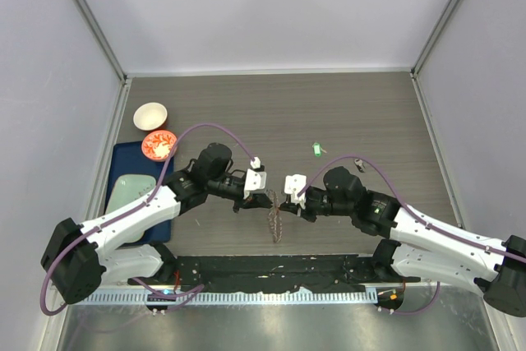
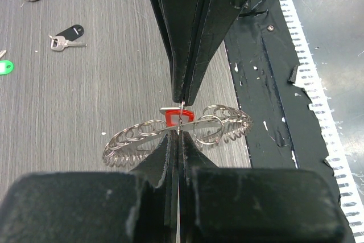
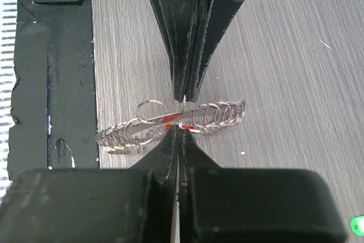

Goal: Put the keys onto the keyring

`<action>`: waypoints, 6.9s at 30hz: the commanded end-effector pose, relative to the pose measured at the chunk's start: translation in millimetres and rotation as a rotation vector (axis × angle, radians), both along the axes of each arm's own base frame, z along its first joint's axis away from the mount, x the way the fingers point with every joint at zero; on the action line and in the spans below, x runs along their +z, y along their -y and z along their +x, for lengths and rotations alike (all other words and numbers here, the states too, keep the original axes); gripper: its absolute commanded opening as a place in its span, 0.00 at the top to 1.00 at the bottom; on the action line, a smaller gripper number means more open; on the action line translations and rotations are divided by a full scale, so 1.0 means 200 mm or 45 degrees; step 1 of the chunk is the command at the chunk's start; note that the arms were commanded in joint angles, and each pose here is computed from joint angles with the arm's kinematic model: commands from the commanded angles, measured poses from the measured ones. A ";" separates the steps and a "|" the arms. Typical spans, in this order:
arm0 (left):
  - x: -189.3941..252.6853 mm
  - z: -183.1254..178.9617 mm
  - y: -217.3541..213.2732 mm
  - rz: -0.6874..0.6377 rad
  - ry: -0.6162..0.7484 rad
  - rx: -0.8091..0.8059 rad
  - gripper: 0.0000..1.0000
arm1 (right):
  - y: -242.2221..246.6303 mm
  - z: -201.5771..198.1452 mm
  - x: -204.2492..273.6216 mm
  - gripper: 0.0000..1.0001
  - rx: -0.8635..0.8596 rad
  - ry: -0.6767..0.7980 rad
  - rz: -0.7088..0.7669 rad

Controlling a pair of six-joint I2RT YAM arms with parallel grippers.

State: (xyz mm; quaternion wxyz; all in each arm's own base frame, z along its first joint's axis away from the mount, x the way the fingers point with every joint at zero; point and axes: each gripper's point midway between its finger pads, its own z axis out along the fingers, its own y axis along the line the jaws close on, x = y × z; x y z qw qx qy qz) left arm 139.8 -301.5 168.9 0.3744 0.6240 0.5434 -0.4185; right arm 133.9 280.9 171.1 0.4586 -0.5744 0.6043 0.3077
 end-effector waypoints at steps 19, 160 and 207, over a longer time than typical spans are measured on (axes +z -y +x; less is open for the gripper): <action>0.10 -0.03 0.08 -0.123 -0.024 -0.057 1.00 | -0.05 -0.03 0.10 0.99 0.099 0.068 0.096; 0.14 0.07 -0.06 -0.548 0.073 0.418 0.61 | -0.14 0.13 0.15 0.99 0.117 0.206 -0.353; 0.04 0.08 -0.01 -0.386 0.007 0.372 0.90 | -0.14 0.12 0.16 0.99 0.120 0.206 -0.344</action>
